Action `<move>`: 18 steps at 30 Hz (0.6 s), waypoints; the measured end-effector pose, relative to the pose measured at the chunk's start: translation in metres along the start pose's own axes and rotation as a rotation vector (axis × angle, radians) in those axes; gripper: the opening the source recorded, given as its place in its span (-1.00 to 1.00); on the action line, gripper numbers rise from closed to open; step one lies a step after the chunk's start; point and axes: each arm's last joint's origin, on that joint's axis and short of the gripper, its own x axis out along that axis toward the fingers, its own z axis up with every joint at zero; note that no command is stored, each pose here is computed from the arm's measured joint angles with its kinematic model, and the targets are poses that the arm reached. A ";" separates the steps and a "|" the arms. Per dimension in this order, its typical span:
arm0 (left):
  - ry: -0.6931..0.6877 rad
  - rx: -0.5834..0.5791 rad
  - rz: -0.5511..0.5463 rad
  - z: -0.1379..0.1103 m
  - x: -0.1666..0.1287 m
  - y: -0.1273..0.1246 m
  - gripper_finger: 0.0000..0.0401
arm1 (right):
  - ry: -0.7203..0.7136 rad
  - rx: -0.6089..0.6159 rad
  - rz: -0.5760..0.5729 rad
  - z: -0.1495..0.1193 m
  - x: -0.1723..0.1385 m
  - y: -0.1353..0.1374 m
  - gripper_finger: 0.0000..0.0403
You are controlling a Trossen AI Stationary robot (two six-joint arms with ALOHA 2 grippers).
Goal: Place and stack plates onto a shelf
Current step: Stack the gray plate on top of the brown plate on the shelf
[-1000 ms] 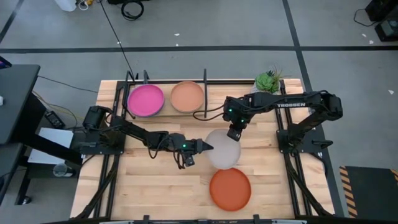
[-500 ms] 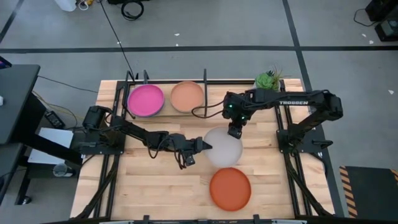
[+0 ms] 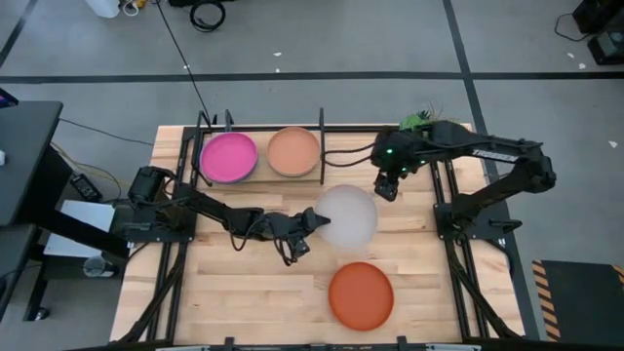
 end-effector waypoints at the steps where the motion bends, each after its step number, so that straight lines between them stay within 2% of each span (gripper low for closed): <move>1: 0.025 0.005 -0.002 0.002 -0.003 0.001 -0.70 | -0.019 0.000 -0.009 -0.002 -0.005 -0.001 0.11; 6: 0.111 -0.060 -0.006 0.012 -0.027 0.017 -0.70 | -0.095 0.004 -0.061 -0.009 -0.021 -0.006 0.12; 9: 0.222 -0.122 -0.002 0.009 -0.043 0.028 -0.70 | -0.127 0.000 -0.064 -0.010 -0.025 -0.006 0.11; 13: 0.399 -0.262 -0.012 -0.010 -0.059 0.038 -0.69 | -0.146 -0.035 -0.055 -0.008 -0.025 -0.004 0.12; 18: 0.605 -0.416 -0.077 -0.045 -0.062 0.028 -0.69 | -0.154 -0.089 -0.044 -0.004 -0.020 0.003 0.11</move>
